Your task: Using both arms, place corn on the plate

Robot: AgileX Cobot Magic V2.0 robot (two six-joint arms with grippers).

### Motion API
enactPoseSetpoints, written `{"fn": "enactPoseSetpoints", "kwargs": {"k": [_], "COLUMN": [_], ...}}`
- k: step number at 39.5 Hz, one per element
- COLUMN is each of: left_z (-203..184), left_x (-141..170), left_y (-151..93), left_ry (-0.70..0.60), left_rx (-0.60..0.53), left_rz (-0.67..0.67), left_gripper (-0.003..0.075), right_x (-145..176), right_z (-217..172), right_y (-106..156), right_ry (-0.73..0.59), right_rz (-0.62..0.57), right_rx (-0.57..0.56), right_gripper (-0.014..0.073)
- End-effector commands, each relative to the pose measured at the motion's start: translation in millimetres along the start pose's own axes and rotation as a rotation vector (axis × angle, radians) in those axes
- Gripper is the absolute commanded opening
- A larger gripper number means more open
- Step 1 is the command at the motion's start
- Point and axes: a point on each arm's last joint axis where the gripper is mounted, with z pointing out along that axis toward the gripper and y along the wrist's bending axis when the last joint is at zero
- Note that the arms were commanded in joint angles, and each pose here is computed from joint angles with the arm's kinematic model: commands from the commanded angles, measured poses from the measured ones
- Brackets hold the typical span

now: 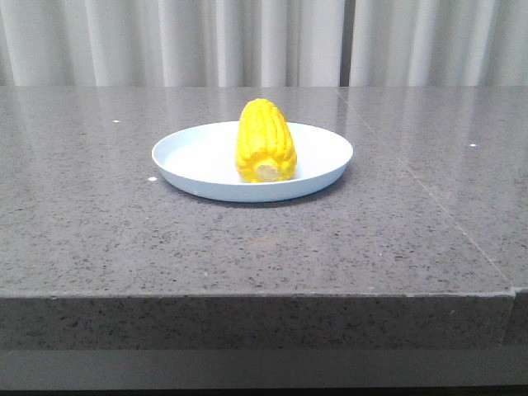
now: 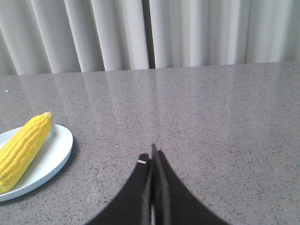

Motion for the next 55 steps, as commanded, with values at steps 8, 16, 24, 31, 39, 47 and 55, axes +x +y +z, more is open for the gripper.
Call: {"fn": "enactPoseSetpoints", "kwargs": {"k": [8,16,24,31,39,47,55], "left_z": [-1.3,-0.8,0.8,16.3,29.5,34.3,34.3], "left_x": [-15.4,-14.5,16.0,53.1,96.6,117.3,114.2], "left_y": [-0.3,1.0,5.4,7.9,9.8,10.3,10.0], "left_ry": [-0.099,-0.097,-0.071,0.024,0.064,0.027,-0.001], "left_rx": [-0.001,-0.015,-0.052,-0.054,-0.048,-0.041,-0.041], "left_rz": [-0.007,0.023,0.100,0.112,0.113,0.104,0.102], "left_gripper": [-0.0020,-0.0020,-0.0020,-0.0020,-0.0020,-0.0020,-0.0020], "right_x": [-15.7,-15.7,-15.7,-15.8,-15.8,-15.8,-15.8], "right_z": [-1.6,-1.6,-1.6,-1.6,-1.6,-1.6,-1.6], "right_y": [3.1,3.1,3.1,3.1,3.1,3.1,3.1], "right_ry": [-0.106,-0.106,-0.106,-0.107,-0.106,-0.106,-0.106], "right_rz": [-0.031,-0.031,-0.031,-0.031,-0.031,-0.031,-0.031], "right_rx": [-0.020,-0.020,-0.020,-0.020,-0.020,-0.020,-0.020], "right_gripper": [-0.0062,-0.0062,-0.0062,-0.0062,-0.0062,-0.0062,-0.0062]}}
